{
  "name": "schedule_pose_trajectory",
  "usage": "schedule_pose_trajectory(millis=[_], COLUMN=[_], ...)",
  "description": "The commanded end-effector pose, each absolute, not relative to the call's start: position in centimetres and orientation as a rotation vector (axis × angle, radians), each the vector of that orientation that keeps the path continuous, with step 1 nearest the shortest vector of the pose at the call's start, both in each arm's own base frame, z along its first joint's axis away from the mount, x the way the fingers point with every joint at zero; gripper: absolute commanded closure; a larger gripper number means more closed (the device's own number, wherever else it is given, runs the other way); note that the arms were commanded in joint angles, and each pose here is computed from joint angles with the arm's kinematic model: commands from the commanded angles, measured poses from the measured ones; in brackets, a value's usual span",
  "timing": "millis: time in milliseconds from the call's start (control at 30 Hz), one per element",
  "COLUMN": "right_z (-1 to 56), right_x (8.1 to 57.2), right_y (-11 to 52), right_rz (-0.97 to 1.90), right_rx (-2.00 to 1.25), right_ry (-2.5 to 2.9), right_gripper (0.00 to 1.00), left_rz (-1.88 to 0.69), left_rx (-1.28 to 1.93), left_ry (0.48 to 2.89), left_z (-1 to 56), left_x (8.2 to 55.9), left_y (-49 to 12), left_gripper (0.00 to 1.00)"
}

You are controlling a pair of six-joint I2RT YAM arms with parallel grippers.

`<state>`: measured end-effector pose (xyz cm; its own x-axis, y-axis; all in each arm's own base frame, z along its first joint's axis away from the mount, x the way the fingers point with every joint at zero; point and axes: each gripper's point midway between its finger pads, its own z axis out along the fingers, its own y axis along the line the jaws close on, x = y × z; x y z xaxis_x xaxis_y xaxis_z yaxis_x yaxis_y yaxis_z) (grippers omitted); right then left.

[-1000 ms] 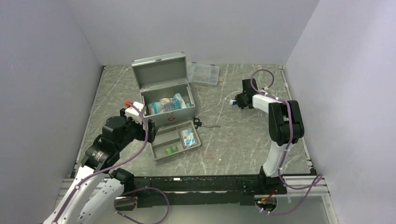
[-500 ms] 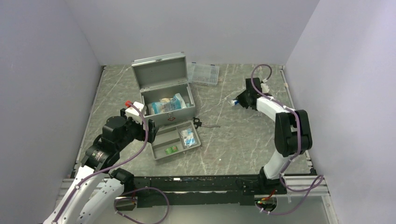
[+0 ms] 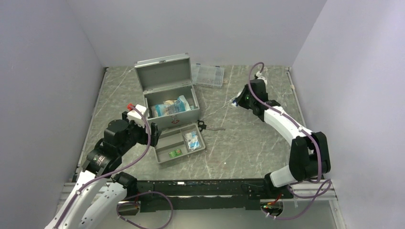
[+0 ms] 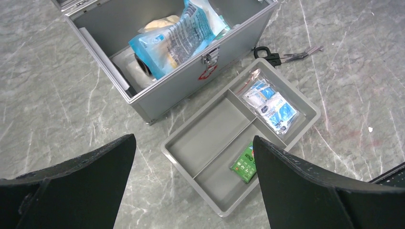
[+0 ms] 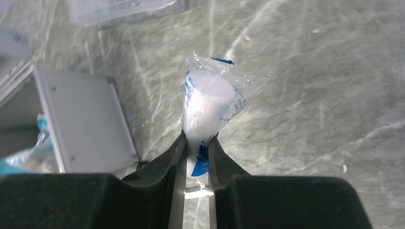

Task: Organize the medicine kit

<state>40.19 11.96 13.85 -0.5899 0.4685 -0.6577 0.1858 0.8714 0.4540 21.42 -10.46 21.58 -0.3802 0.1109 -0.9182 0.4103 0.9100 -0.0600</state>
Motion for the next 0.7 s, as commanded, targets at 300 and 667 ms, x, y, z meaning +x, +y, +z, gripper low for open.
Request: schedule_pose_trajectory(millis=[300,667], right_z=[23.2,27.5], right_x=[37.7,37.9], right_y=[21.9,29.4], right_rz=[0.558,0.534], right_rx=[-0.238,-0.516], right_ry=[1.938,1.795], right_gripper=[0.91,0.85], left_rz=[-0.221,-0.234], left_rx=[0.230,0.221], left_ry=[1.832,1.788], left_z=[24.8,25.6], left_x=[21.2,20.7], left_y=[-7.3,-7.1], left_gripper=[0.01,0.01])
